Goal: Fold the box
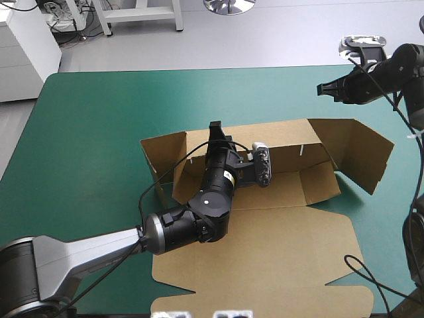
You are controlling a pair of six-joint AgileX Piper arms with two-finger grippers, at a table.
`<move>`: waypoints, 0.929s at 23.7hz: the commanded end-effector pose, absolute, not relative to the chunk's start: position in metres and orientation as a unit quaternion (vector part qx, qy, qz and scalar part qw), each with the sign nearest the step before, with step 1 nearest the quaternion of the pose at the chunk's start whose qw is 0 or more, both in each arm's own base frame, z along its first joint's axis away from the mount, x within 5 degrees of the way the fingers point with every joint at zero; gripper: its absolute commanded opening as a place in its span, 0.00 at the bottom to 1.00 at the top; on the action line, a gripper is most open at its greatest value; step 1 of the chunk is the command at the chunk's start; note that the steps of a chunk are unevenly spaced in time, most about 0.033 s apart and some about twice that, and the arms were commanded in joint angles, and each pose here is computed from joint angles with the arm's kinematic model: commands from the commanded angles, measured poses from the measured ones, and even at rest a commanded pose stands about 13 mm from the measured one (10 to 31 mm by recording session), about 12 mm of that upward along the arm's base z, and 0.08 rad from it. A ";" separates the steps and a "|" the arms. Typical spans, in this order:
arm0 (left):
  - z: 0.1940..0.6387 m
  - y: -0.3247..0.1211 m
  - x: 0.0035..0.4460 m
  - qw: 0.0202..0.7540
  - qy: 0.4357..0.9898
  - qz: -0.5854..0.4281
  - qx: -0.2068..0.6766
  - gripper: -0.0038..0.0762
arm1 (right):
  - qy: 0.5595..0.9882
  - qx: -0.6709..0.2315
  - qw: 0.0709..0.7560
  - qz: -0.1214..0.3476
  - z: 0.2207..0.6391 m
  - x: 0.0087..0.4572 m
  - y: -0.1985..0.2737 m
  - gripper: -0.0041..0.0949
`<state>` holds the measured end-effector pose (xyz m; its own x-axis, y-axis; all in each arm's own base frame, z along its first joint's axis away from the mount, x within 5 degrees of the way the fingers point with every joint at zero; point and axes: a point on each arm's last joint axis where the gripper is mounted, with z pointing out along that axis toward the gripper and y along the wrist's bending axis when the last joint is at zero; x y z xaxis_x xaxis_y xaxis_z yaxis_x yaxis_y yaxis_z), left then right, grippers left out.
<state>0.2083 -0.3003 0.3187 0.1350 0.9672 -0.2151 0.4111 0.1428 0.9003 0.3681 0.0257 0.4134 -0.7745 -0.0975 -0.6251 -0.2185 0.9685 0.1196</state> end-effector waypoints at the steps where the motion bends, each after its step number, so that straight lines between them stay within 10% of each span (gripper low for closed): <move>1: 0.342 -0.294 0.204 0.505 0.594 0.283 0.560 0.04 | 0.936 -0.093 0.329 0.091 0.422 0.372 0.025 0.02; 22: 0.342 -0.291 0.205 0.505 0.615 0.284 0.535 0.04 | 0.957 -0.077 0.251 0.127 0.382 0.335 -0.009 0.02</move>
<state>0.2080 -0.2986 0.3186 0.1033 0.9679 -0.2293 0.4096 0.1687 0.8965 0.3541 0.0007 0.3602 -0.8843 -0.0876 -0.4587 -0.1974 0.9603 0.1971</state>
